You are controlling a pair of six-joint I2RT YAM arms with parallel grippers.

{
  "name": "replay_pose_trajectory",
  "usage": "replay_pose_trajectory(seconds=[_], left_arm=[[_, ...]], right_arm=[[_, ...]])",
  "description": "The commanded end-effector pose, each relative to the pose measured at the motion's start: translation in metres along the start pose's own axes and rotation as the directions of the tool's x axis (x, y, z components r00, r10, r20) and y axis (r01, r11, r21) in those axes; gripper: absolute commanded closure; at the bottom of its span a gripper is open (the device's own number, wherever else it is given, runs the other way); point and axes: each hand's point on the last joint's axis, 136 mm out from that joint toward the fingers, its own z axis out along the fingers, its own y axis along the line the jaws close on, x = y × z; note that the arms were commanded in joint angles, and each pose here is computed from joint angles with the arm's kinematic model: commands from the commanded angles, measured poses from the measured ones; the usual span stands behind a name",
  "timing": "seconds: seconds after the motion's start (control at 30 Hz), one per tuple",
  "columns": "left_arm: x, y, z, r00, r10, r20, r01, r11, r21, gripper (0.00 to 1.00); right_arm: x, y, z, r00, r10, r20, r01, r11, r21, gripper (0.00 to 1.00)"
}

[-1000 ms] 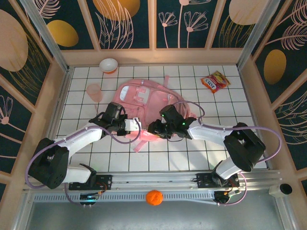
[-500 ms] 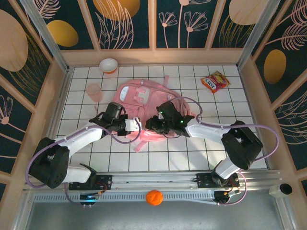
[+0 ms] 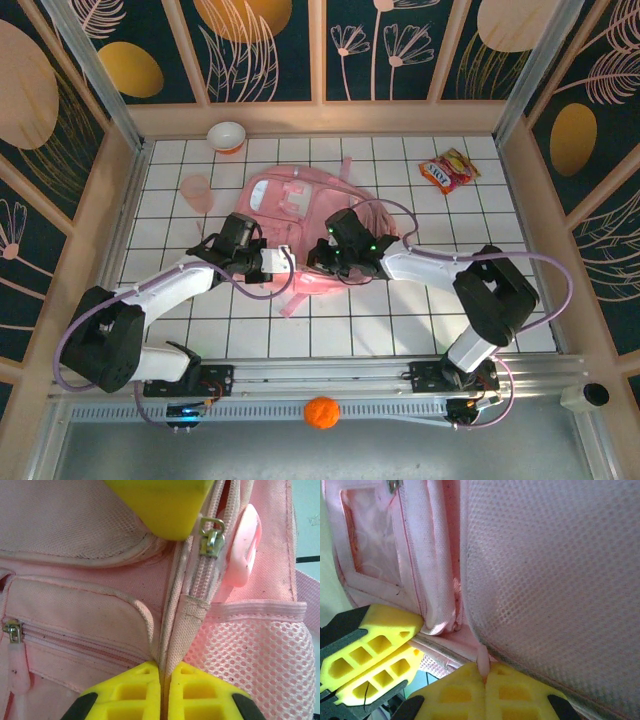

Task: Pack the student bag

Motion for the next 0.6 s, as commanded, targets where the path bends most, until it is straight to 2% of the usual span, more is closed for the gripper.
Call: replay_pose_trajectory(seconds=[0.0,0.17,0.37,0.43,0.5,0.57], left_arm=[[0.005,-0.007,0.001,0.999,-0.027,-0.024,0.027,0.999,0.03,0.96],[0.009,-0.006,0.0,0.998,-0.041,-0.041,0.042,0.999,0.013,0.98],[0.007,-0.002,-0.002,0.996,-0.082,-0.035,0.082,0.997,0.001,0.96],[-0.002,0.002,-0.006,0.993,-0.121,-0.001,0.121,0.993,-0.01,0.89],[-0.019,0.013,-0.016,0.976,-0.201,0.083,0.205,0.978,-0.044,0.72],[-0.045,0.03,-0.032,0.917,-0.333,0.218,0.354,0.933,-0.067,0.56]], right_arm=[[-0.024,-0.028,-0.028,0.991,0.034,0.131,-0.047,0.994,0.098,1.0],[-0.033,-0.067,-0.059,0.974,0.108,0.2,-0.131,0.985,0.109,1.0],[-0.039,-0.086,-0.08,0.957,0.143,0.252,-0.169,0.982,0.087,1.0],[-0.036,-0.088,-0.081,0.957,0.147,0.25,-0.172,0.982,0.083,1.0],[-0.033,-0.088,-0.08,0.956,0.155,0.247,-0.178,0.982,0.071,1.0],[-0.03,-0.087,-0.08,0.955,0.163,0.248,-0.182,0.982,0.054,1.0]])
